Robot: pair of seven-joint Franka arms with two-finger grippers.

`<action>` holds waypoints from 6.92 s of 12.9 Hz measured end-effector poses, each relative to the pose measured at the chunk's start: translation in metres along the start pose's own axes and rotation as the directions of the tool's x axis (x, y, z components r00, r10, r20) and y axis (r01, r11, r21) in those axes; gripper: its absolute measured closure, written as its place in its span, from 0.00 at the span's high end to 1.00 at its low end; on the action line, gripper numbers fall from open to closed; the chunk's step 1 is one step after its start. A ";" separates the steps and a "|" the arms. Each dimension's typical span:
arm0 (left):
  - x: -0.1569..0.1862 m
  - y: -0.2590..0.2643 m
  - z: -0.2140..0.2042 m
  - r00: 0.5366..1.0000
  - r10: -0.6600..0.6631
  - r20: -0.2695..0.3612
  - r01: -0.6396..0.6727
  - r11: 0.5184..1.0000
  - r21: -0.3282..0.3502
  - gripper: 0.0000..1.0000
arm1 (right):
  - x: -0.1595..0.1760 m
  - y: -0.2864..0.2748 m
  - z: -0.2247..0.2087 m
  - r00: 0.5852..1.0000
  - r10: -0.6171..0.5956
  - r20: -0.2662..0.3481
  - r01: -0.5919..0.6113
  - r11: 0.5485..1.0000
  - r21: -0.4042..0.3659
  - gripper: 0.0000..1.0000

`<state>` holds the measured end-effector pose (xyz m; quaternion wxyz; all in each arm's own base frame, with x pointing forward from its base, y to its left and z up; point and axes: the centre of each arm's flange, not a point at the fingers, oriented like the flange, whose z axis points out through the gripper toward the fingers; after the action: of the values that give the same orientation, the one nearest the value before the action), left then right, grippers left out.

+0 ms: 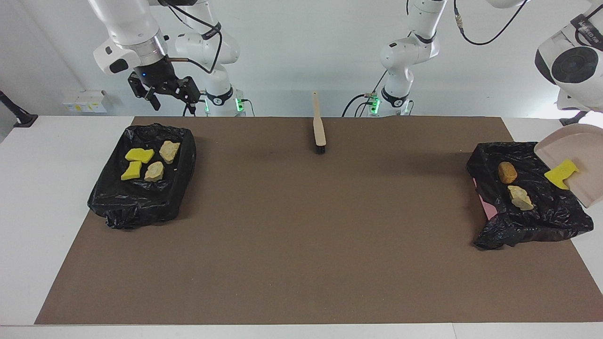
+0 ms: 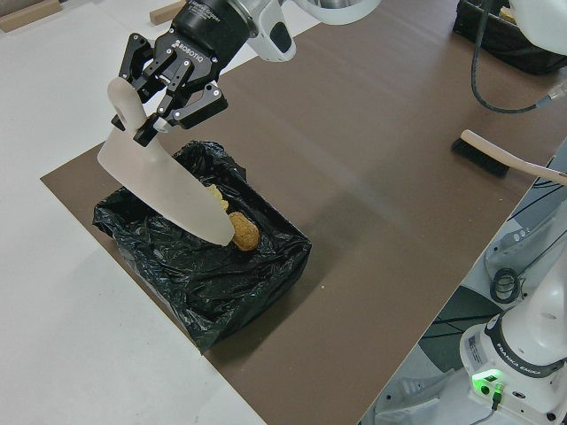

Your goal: Sweep and dump trash in bin

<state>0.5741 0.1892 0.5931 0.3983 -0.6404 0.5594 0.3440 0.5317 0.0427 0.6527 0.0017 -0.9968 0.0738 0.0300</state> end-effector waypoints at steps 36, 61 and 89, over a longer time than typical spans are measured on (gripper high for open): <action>0.029 0.024 -0.018 0.871 -0.201 -0.447 0.089 0.962 -0.260 0.31 | 0.000 0.046 -0.021 0.996 0.080 -0.026 -0.080 0.997 0.010 1.00; 0.332 0.142 -0.381 0.348 -0.908 -0.232 0.423 0.373 -0.825 0.31 | 0.000 0.046 -0.021 0.996 0.081 -0.026 -0.080 0.997 0.010 1.00; 0.183 -0.006 -0.176 0.055 -0.990 -0.130 0.326 0.141 -0.935 1.00 | 0.000 0.046 -0.021 0.996 0.081 -0.026 -0.080 0.997 0.010 1.00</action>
<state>0.6048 -0.0487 0.5100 -0.0582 -0.9952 0.0461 -0.0645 0.5258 -0.0030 0.6741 0.0041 -0.9933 0.1140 0.0166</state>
